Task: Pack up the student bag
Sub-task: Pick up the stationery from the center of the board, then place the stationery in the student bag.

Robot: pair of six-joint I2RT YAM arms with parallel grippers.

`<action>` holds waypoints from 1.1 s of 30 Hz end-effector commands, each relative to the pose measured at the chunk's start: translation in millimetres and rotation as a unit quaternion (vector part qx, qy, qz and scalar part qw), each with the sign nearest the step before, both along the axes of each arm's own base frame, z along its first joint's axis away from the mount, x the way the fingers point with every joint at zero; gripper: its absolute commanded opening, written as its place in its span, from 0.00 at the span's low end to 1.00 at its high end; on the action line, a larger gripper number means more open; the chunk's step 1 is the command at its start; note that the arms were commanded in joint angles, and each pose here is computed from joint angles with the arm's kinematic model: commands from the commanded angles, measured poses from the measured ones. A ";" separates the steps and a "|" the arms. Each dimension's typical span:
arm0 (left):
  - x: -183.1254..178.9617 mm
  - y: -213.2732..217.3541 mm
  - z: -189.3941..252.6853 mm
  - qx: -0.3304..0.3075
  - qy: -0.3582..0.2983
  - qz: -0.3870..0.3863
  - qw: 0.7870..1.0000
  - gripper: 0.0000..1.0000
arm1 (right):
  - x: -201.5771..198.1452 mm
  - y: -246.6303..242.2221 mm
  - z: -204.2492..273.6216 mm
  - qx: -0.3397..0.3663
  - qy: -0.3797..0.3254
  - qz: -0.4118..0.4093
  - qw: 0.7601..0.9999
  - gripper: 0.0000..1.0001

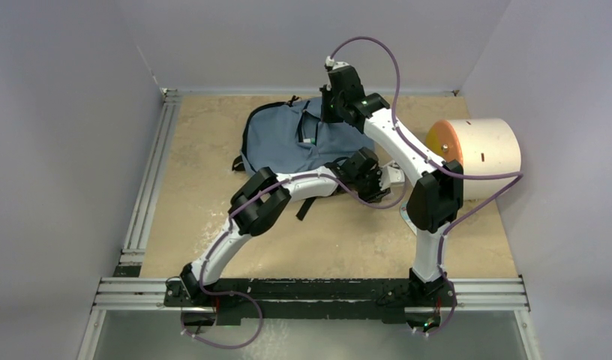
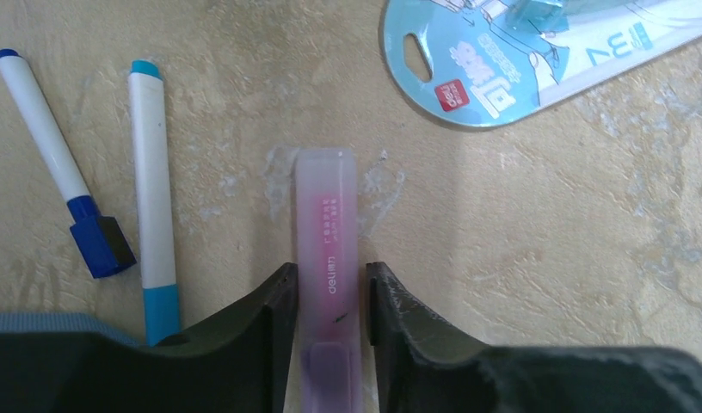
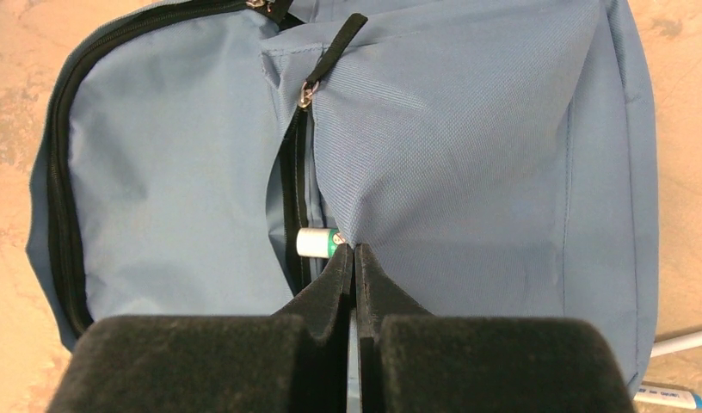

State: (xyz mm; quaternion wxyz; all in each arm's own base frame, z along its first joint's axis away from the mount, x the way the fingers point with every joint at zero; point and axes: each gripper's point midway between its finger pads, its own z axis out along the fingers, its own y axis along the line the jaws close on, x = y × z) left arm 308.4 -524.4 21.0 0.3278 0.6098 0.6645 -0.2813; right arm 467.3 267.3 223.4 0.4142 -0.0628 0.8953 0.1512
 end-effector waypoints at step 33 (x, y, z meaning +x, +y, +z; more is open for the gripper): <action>-21.6 251.0 176.2 -0.207 0.126 0.437 0.866 0.00 | -4.7 3.5 31.0 0.050 -0.051 0.007 0.997 0.00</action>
